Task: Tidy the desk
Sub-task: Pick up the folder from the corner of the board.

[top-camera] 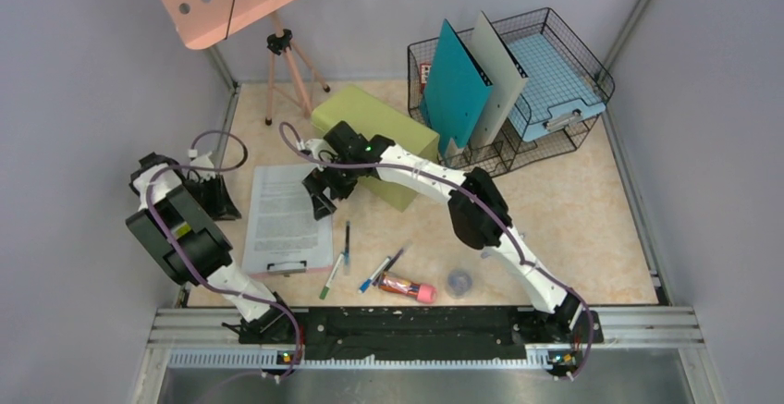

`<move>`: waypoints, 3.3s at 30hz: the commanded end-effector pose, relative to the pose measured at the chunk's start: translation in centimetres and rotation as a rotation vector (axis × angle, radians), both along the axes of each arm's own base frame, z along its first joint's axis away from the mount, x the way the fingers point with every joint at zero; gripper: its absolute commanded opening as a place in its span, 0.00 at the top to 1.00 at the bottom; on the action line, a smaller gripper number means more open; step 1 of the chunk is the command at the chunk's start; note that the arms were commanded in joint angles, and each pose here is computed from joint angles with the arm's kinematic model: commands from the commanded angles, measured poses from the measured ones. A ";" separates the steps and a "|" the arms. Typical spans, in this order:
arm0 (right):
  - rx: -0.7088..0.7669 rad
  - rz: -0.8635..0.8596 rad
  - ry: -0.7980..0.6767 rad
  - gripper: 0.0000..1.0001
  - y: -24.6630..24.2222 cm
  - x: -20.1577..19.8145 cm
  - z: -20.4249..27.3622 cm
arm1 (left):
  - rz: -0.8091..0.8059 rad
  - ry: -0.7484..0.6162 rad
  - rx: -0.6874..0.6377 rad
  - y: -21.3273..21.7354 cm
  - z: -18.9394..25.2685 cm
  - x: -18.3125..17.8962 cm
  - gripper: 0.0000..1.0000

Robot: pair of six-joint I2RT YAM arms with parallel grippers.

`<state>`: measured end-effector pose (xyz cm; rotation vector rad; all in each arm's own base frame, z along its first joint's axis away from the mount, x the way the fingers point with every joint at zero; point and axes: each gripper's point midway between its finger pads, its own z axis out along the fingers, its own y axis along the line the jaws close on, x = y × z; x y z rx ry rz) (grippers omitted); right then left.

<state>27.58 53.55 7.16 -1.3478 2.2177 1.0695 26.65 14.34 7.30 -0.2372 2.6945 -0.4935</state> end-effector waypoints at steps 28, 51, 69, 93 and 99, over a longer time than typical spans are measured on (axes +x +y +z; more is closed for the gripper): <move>-0.124 0.219 -0.312 0.13 -1.0 -4.8 -1.1 | -0.149 0.222 -0.031 -4.0 -6.1 -10.8 0.52; -0.087 0.195 -0.343 0.14 -0.9 -3.8 1.5 | -0.088 0.090 -0.167 -4.3 -1.5 -8.3 1.00; -0.083 0.150 -0.351 0.13 -0.8 -3.1 2.4 | -0.069 0.017 -0.087 -3.5 1.6 -7.5 1.00; 0.163 0.249 -0.387 0.11 2.3 -6.4 8.6 | 0.104 -0.097 -0.248 -5.9 9.6 -5.0 1.00; 0.178 0.261 -0.450 0.11 1.0 -7.0 10.3 | 0.138 -0.104 -0.280 -6.2 10.6 -4.5 1.00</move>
